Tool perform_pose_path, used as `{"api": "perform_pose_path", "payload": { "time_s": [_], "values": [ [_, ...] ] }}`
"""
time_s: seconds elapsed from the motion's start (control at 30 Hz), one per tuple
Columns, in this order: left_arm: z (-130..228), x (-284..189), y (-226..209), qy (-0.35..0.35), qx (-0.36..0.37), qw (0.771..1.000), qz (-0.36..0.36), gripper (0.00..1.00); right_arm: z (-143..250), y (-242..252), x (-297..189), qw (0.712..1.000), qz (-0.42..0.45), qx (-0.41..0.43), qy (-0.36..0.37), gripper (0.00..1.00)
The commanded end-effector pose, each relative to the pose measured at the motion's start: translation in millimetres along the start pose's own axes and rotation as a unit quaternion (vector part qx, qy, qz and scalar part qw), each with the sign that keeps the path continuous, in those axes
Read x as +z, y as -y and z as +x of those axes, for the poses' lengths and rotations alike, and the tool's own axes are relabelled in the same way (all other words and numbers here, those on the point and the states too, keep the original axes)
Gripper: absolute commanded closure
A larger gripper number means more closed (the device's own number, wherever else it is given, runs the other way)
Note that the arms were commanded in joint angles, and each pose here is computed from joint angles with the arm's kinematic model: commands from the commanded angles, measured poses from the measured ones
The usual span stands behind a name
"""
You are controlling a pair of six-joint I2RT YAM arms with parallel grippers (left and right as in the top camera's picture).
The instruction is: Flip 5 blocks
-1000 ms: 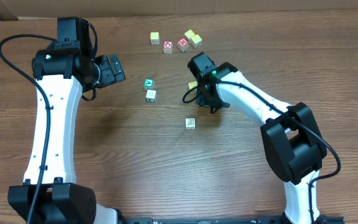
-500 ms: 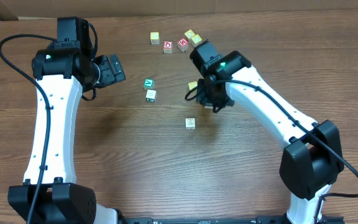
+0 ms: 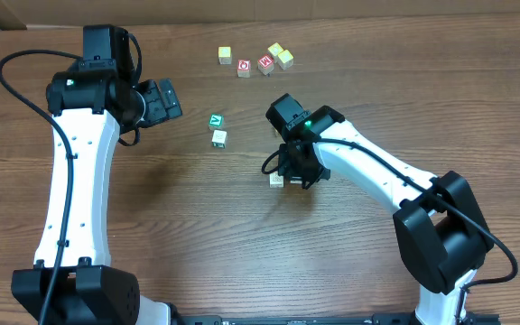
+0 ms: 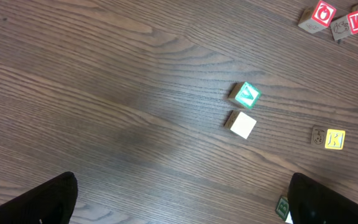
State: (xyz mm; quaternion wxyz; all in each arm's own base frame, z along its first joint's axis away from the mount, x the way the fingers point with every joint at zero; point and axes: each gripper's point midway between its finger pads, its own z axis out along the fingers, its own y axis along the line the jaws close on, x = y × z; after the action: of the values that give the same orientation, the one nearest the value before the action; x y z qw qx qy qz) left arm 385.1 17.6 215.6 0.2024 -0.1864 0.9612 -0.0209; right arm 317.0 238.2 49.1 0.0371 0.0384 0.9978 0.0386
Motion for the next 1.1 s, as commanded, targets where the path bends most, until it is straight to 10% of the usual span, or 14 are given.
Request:
{"api": "perform_pose_path", "payload": {
  "time_s": [0.0,0.63,1.07],
  "values": [
    [-7.4,-3.8,2.0,0.012,-0.009,1.0,-0.001,0.0,1.6,-0.9,0.4,1.0,-0.003,0.008,0.002,0.75],
    [-7.4,-3.8,2.0,0.012,-0.009,1.0,-0.001,0.0,3.0,0.8,19.2,1.0,-0.009,0.007,0.009,0.72],
    [-7.3,-3.8,2.0,0.012,-0.009,1.0,-0.001,0.0,-4.5,-4.3,9.6,1.0,-0.019,-0.003,0.015,0.41]
  ]
}}
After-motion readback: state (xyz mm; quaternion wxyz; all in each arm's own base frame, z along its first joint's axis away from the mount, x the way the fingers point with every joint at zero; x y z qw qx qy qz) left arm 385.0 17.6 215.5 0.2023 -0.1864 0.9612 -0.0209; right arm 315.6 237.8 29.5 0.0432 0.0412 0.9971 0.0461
